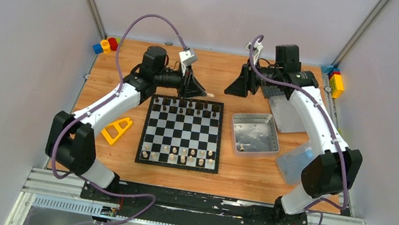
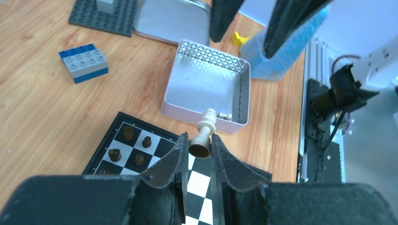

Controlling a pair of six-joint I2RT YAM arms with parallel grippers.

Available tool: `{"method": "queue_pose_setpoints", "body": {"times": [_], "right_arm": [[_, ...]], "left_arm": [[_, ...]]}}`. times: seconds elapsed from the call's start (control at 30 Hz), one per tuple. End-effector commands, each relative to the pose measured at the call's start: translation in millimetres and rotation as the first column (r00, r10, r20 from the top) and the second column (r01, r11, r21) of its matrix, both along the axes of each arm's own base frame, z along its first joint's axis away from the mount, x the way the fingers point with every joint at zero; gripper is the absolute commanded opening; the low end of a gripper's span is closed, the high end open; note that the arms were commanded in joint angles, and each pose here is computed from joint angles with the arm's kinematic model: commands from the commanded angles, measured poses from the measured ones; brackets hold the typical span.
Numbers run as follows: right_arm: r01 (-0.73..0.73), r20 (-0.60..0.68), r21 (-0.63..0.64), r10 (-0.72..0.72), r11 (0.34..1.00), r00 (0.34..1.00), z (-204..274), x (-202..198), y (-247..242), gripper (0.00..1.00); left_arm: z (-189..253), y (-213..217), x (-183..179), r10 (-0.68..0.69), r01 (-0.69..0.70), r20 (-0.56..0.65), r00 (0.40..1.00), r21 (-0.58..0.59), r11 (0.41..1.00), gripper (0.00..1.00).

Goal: Set up the chess pieces on the board
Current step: Place the chess piece on the chessboard.

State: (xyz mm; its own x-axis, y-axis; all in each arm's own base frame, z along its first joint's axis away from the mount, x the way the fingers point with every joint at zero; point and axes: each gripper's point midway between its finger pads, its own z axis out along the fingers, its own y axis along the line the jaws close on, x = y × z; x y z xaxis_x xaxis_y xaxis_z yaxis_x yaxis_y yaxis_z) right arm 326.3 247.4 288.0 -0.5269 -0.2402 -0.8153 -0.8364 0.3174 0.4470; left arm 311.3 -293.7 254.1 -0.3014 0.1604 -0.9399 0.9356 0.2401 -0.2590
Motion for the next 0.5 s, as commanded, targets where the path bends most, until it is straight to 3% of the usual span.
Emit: {"method": "queue_pose_setpoints", "body": {"times": [0.0, 0.03, 0.2, 0.47], "right_arm": [[0.03, 0.088, 0.095, -0.039, 0.995, 0.995, 29, 6, 7, 0.49], [0.029, 0.108, 0.102, -0.041, 0.994, 0.993, 30, 7, 9, 0.49], [-0.001, 0.139, 0.132, -0.017, 0.991, 0.99, 32, 5, 22, 0.51], [-0.06, 0.071, 0.162, 0.049, 0.985, 0.996, 22, -4, 38, 0.52]], "left_arm": [[43, 2, 0, 0.051, -0.062, -0.064, 0.997, -0.177, 0.982, 0.0], [45, 3, -1, 0.056, -0.079, -0.117, 0.991, -0.202, 0.976, 0.0], [48, 3, -5, 0.037, -0.079, -0.153, 0.988, -0.279, 0.957, 0.0], [48, 2, -6, 0.031, -0.095, -0.196, 0.98, -0.326, 0.941, 0.0]]}}
